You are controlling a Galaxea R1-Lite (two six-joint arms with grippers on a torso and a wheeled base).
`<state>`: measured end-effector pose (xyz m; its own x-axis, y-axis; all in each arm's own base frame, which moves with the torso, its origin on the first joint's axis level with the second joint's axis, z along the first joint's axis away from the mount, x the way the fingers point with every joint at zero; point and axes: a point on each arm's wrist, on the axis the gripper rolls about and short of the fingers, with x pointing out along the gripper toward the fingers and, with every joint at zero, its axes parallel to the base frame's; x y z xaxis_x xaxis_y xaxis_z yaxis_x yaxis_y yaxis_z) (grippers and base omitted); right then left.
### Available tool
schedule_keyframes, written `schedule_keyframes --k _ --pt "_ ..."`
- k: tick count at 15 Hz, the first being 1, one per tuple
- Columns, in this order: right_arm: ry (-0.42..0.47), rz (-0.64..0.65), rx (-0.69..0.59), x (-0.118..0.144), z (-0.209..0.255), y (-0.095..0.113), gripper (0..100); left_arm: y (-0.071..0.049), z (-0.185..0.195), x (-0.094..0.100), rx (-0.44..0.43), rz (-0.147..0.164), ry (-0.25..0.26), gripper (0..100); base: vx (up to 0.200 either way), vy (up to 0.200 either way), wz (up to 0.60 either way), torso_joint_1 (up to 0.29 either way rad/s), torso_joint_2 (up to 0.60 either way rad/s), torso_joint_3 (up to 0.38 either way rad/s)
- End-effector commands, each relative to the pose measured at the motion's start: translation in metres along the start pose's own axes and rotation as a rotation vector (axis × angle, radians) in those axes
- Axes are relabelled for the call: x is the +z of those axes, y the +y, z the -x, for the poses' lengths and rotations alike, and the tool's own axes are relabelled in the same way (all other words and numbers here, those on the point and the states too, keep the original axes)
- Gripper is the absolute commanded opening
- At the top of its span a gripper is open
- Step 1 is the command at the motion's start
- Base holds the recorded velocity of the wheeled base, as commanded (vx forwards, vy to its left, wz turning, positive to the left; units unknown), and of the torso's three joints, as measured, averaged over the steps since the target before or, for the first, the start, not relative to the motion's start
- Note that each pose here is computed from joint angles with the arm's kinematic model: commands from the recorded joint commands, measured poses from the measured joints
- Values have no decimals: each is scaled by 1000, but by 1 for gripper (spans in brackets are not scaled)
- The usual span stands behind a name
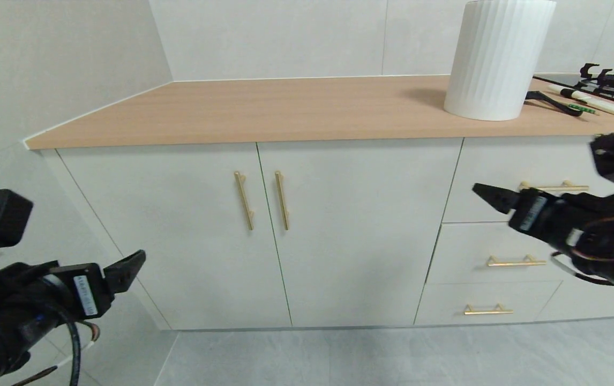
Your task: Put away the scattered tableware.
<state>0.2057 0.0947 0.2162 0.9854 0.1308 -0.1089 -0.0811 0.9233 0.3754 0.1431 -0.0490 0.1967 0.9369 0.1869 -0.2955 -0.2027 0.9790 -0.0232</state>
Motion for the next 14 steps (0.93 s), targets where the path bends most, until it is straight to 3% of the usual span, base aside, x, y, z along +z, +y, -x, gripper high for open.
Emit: schedule_keyframes --k 1,3,5,8,9,11,12,14 --pt "-205 148 -19 -3 139 -59 100 29 30 -11 58 66 -85 100 0 0 0 0 0 0" --pt "-239 187 -118 -15 186 -82 100 52 68 -12 16 129 -221 100 0 0 0 0 0 0" --pt "-242 195 -166 -28 218 -94 100 72 92 -27 59 109 -296 100 0 0 0 0 0 0" --pt "-322 303 -292 -42 251 -99 100 91 125 -55 13 95 -408 100 0 0 0 0 0 0" --pt "-340 322 -300 -46 254 -100 100 93 131 -61 -3 97 -421 100 0 0 0 0 0 0" --pt "-363 337 -402 -52 252 -104 100 99 144 -93 -45 83 -418 100 0 0 0 0 0 0" --pt "-364 332 -441 -55 250 -106 100 98 139 -100 2 90 -387 100 0 0 0 0 0 0" --pt "-378 333 -568 -67 250 -107 100 97 131 -109 113 110 -395 100 0 0 0 0 0 0"
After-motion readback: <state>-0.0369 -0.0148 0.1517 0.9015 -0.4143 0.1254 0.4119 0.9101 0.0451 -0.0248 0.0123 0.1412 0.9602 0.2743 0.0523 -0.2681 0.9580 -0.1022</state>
